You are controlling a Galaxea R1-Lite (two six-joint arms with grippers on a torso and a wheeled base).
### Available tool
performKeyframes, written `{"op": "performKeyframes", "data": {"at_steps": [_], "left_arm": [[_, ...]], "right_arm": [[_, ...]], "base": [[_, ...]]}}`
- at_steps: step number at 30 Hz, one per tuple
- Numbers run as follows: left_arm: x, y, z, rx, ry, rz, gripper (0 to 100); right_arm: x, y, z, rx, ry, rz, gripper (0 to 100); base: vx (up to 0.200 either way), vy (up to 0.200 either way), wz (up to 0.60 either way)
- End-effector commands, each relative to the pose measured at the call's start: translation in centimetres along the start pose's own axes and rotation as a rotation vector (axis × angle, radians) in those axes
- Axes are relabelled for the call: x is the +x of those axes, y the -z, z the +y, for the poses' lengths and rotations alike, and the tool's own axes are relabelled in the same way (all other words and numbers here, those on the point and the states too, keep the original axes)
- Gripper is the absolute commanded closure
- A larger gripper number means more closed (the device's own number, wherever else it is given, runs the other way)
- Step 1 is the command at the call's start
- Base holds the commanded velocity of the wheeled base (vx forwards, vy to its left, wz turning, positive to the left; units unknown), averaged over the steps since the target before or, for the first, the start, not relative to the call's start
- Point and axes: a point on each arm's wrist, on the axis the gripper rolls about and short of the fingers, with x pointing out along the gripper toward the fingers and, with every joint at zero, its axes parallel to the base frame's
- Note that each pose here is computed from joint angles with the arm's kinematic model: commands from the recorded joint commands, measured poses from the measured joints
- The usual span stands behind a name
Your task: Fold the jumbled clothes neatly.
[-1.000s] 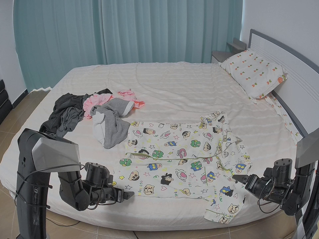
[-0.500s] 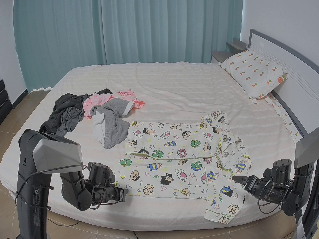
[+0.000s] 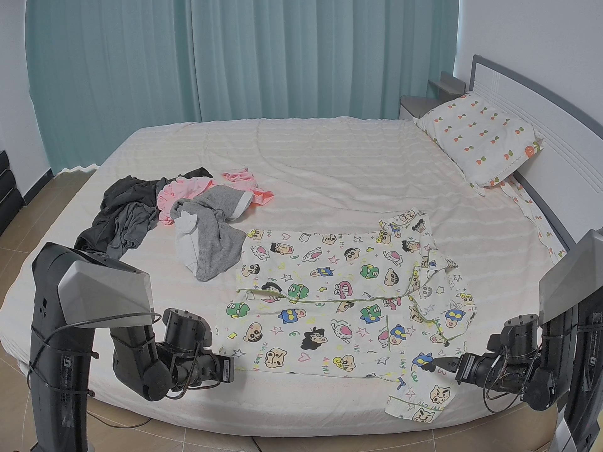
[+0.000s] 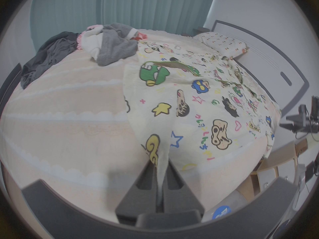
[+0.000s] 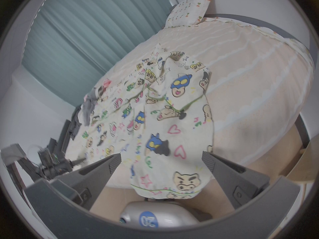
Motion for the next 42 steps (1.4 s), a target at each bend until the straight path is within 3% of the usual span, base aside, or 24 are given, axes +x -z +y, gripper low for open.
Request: {"op": "performKeyframes", "data": {"at_steps": [1, 9, 17, 22, 29, 42], "left_arm": [[-0.4, -0.4, -0.1, -0.032, -0.014, -0.028, 100], [-0.7, -0.3, -0.3, -0.045, -0.003, -0.046, 100], [-0.6, -0.2, -0.5, -0.041, 0.004, -0.046, 100], [-0.6, -0.1, -0.5, -0.041, 0.003, -0.043, 100], [-0.6, -0.1, -0.5, -0.043, 0.003, -0.043, 100], [-0.5, -0.1, -0.5, -0.057, 0.003, -0.043, 100]], "right_arm": [[1.2, 0.6, -2.2, -0.018, 0.071, 0.046, 0], [0.8, 0.6, -4.6, -0.103, -0.013, 0.122, 0], [1.5, 1.5, -5.8, -0.347, -0.065, 0.177, 0], [1.9, 2.2, -5.1, -0.425, -0.094, 0.212, 0], [1.9, 3.1, -3.9, -0.471, -0.130, 0.251, 0], [4.0, 2.5, -3.0, -0.512, -0.148, 0.189, 0]], "base": [[0.000, 0.000, 0.00], [0.000, 0.000, 0.00], [0.000, 0.000, 0.00], [0.000, 0.000, 0.00], [0.000, 0.000, 0.00], [0.000, 0.000, 0.00]]}}
